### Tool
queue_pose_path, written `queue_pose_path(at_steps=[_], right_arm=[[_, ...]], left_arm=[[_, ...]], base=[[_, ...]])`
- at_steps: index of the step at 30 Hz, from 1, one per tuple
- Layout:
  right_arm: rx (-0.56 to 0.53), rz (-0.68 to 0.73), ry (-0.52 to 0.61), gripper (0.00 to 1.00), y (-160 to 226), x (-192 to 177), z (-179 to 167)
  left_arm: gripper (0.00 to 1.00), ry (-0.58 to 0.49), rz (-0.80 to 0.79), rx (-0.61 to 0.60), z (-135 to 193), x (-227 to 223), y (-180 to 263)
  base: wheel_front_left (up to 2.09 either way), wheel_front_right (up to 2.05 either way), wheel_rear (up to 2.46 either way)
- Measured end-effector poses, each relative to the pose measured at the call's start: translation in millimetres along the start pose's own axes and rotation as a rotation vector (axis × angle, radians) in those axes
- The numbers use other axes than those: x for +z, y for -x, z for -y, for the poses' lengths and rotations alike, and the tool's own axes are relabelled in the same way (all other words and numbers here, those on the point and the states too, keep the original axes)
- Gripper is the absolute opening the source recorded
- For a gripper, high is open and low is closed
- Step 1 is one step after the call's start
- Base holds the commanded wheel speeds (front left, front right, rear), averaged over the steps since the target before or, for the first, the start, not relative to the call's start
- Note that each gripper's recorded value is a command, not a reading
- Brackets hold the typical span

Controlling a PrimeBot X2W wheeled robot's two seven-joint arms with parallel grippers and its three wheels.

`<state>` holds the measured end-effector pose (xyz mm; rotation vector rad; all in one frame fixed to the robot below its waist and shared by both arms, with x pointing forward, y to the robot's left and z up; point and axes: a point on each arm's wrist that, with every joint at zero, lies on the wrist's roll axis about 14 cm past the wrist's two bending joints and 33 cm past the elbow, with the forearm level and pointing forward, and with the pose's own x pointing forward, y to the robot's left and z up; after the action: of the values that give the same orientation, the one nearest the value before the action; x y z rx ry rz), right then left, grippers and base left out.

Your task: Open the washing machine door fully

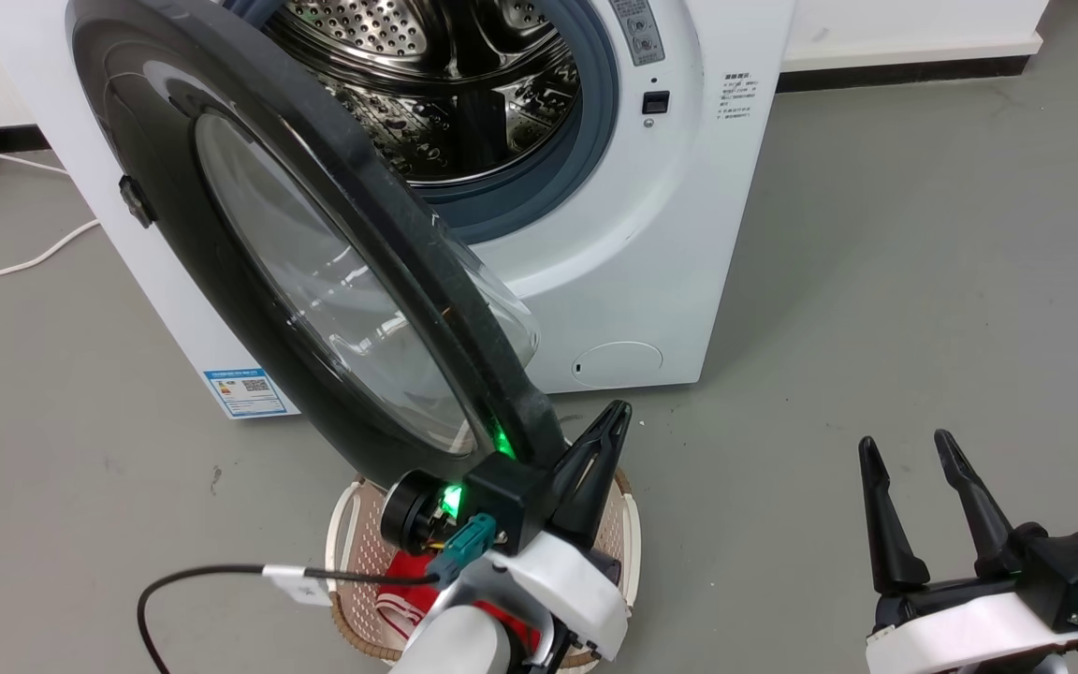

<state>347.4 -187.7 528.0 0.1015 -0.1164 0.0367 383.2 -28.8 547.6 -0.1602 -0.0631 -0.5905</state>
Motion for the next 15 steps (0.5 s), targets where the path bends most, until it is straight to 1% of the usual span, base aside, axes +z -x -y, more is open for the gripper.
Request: queue_pose_path(at_steps=[6, 12, 15], right_arm=[[0.006, -0.006, -0.010, 1.00, 1, -2, -3], [0.015, -0.011, -0.011, 1.00, 1, -2, -5], [0.029, -0.016, -0.012, 1.00, 0, -3, -10]], left_arm=[[0.00, 0.018, 0.029, 0.061, -8, 3, 13], [0.00, 0.015, 0.036, 0.153, -23, 4, 41], [0.00, 0.012, 0.011, 0.203, -31, 0, 58]], base=[[0.00, 0.00, 0.00], [0.00, 0.00, 0.00], [0.00, 0.00, 0.00]])
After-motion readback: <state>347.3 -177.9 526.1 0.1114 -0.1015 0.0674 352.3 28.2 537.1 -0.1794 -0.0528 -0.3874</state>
